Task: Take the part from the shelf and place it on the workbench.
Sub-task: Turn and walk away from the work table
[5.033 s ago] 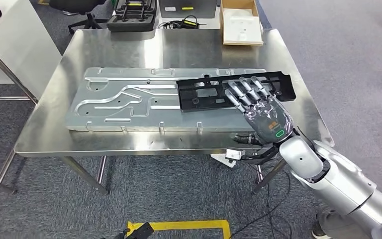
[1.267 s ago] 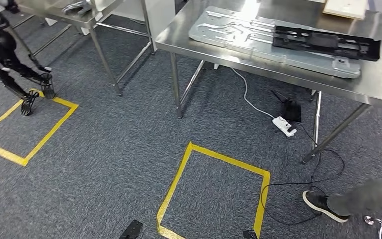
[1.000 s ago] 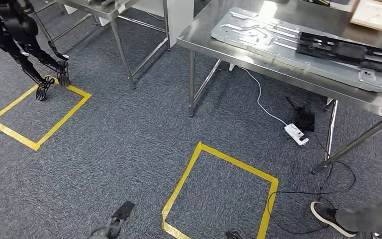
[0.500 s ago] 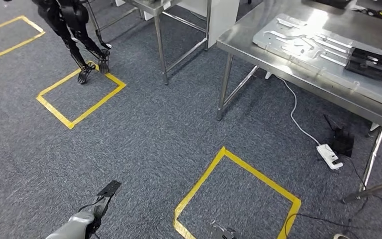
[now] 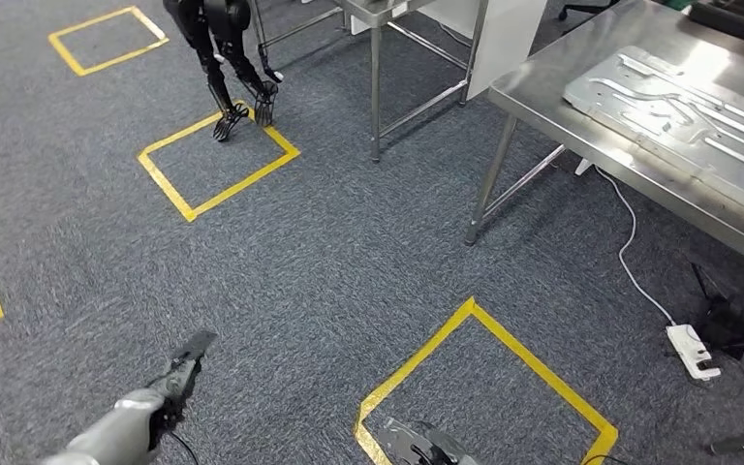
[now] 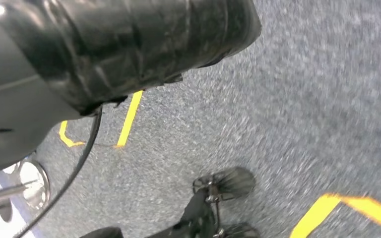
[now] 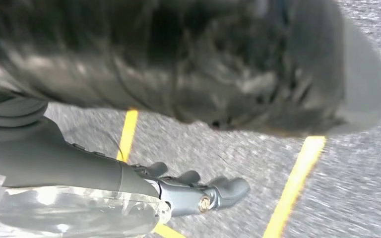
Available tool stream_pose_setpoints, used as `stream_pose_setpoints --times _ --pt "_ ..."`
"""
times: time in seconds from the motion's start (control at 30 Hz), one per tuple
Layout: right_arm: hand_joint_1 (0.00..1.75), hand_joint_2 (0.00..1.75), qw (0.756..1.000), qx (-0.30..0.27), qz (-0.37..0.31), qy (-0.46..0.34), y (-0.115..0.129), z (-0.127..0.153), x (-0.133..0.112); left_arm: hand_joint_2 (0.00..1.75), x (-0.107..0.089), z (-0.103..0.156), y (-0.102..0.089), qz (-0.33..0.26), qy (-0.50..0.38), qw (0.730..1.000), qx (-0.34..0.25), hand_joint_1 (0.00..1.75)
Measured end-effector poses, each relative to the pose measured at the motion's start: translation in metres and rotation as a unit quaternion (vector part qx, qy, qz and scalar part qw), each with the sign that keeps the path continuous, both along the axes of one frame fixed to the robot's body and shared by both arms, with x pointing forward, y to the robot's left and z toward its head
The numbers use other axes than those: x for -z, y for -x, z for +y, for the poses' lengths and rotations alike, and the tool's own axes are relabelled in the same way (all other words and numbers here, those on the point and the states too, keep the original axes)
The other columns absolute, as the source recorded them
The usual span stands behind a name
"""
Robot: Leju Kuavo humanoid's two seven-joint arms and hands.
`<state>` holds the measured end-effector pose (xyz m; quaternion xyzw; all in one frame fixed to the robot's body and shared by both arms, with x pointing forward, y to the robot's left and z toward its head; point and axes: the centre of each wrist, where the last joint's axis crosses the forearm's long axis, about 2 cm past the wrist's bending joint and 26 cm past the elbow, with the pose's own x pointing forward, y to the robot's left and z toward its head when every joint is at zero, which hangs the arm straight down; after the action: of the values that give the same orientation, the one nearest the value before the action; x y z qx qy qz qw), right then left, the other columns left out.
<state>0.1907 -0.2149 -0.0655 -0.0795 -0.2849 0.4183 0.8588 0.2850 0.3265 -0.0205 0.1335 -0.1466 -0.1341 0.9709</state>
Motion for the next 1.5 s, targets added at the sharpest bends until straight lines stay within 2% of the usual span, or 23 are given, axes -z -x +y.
stream_pose_setpoints --times 0.17,0.3,0.43,0.6,0.73,0.9,1.03,1.17,1.37,1.5 --pt "0.00 0.00 0.995 -0.097 -0.009 0.007 -0.010 0.012 -0.006 0.00 -0.016 0.035 -0.016 0.016 -0.003 1.000 -0.005 0.00" --pt "0.00 0.00 0.989 -0.148 0.001 0.018 -0.003 0.015 -0.004 0.00 -0.037 0.074 -0.034 0.013 -0.007 1.000 0.000 0.00" --pt "0.00 0.00 0.987 -0.159 0.006 0.019 -0.001 0.013 -0.003 0.00 -0.052 0.115 -0.035 0.014 -0.025 1.000 0.003 0.00" --pt "0.00 0.00 0.991 -0.134 0.010 0.001 -0.002 0.012 -0.003 0.00 -0.070 0.160 -0.033 0.010 -0.061 0.998 -0.009 0.00" --pt "0.00 0.00 0.991 -0.134 0.011 -0.001 -0.002 0.011 -0.002 0.00 -0.093 0.193 -0.037 0.000 -0.090 0.996 -0.020 0.00" --pt "0.00 0.00 0.991 -0.130 0.016 -0.003 0.001 0.010 -0.001 0.00 -0.103 0.208 -0.037 -0.004 -0.108 0.994 -0.031 0.00" --pt "0.00 0.00 0.994 -0.108 0.019 -0.007 0.004 0.006 0.001 0.00 -0.123 0.219 -0.049 -0.019 -0.122 0.992 -0.036 0.00" --pt "0.00 0.00 0.996 -0.085 0.029 -0.016 0.012 0.004 0.004 0.00 -0.128 0.222 -0.051 -0.021 -0.123 0.991 -0.041 0.00" --pt "0.00 0.00 0.997 -0.054 0.044 -0.025 0.023 0.001 0.009 0.00 -0.129 0.219 -0.054 -0.026 -0.107 0.993 -0.045 0.00" --pt "0.00 0.00 0.998 -0.017 0.057 -0.023 0.023 -0.002 0.010 0.00 -0.112 0.204 -0.049 -0.019 -0.061 0.996 -0.056 0.00"
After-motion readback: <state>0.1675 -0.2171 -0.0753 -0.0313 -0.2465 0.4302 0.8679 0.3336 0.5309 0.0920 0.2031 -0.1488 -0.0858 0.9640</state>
